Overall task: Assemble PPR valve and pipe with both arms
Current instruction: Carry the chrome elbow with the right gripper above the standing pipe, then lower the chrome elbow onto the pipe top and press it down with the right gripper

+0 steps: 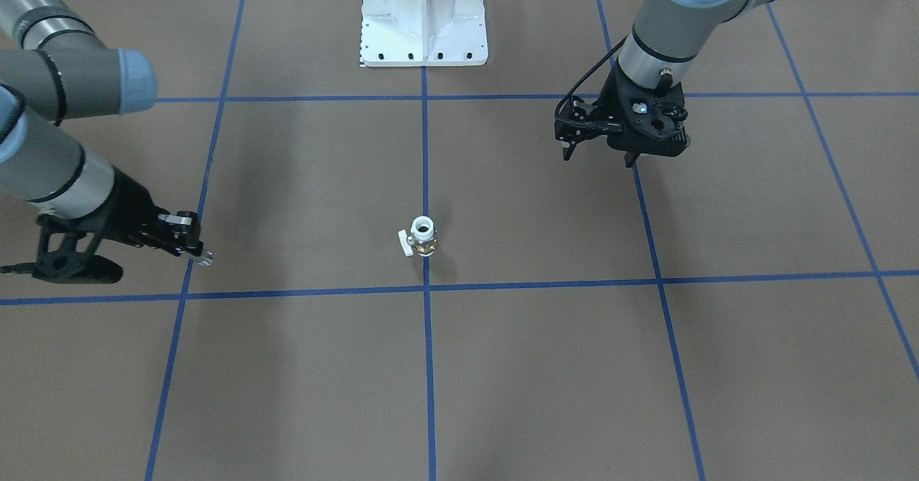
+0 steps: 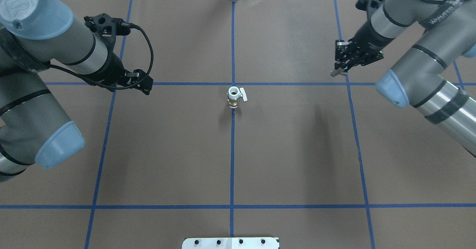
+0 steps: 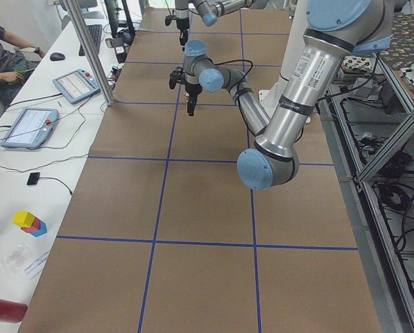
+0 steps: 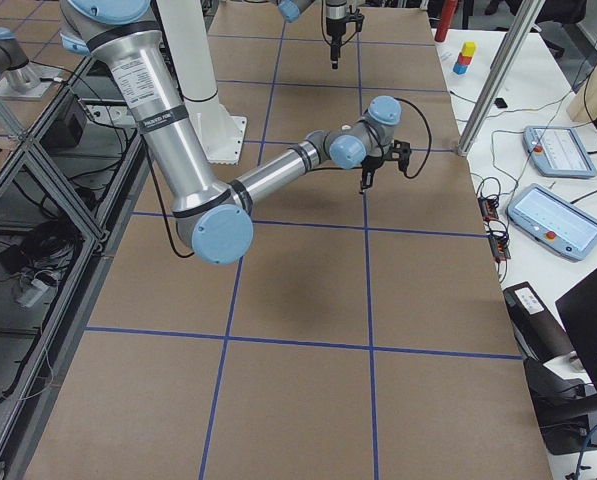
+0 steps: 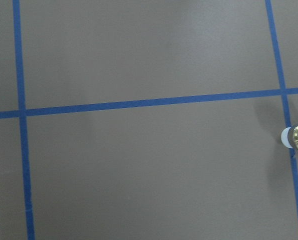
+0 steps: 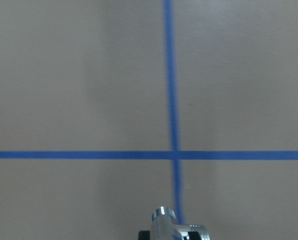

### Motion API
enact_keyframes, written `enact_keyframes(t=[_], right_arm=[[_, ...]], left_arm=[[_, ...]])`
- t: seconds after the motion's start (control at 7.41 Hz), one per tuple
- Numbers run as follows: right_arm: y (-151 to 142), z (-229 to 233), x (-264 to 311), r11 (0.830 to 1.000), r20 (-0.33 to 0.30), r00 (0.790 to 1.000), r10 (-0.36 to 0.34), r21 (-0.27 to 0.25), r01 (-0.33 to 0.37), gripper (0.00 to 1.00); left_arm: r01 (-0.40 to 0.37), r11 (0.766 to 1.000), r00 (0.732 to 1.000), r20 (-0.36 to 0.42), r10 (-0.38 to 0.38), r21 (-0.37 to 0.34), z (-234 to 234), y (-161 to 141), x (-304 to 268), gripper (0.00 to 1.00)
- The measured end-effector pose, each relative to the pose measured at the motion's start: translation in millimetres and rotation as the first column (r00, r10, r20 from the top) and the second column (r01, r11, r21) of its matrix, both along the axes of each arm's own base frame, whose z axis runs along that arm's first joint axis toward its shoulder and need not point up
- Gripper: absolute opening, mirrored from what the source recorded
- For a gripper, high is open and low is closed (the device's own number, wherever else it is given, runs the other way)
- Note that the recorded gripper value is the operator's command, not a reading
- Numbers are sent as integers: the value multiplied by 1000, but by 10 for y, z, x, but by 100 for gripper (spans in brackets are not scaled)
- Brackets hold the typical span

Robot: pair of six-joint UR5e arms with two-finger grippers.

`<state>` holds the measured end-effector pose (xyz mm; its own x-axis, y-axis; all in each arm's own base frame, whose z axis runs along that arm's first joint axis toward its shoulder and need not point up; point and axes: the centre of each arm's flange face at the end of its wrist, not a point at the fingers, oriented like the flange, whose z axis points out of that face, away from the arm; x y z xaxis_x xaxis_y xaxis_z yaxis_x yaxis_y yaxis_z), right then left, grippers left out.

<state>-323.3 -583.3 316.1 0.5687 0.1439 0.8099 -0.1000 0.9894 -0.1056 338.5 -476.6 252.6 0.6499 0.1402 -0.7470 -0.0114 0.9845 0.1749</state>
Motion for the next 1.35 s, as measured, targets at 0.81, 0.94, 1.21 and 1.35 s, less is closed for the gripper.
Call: enact_keyframes(t=[0.81, 0.94, 1.21, 1.35], right_arm=[[343, -1851, -1662, 980, 50, 987, 153, -137, -145, 0], [381, -1900, -1838, 980, 38, 988, 149, -141, -142, 0], [436, -1884, -2011, 979, 5, 989, 145, -143, -142, 0], [454, -1879, -2026, 979, -10, 990, 140, -147, -140, 0]], left_arm=[[-96, 994, 992, 90, 90, 60, 749, -199, -500, 99], [-101, 993, 991, 97, 95, 60, 802, -205, -530, 99], [-103, 993, 990, 100, 97, 61, 828, -210, -549, 99], [-103, 993, 990, 100, 97, 61, 830, -211, -551, 99]])
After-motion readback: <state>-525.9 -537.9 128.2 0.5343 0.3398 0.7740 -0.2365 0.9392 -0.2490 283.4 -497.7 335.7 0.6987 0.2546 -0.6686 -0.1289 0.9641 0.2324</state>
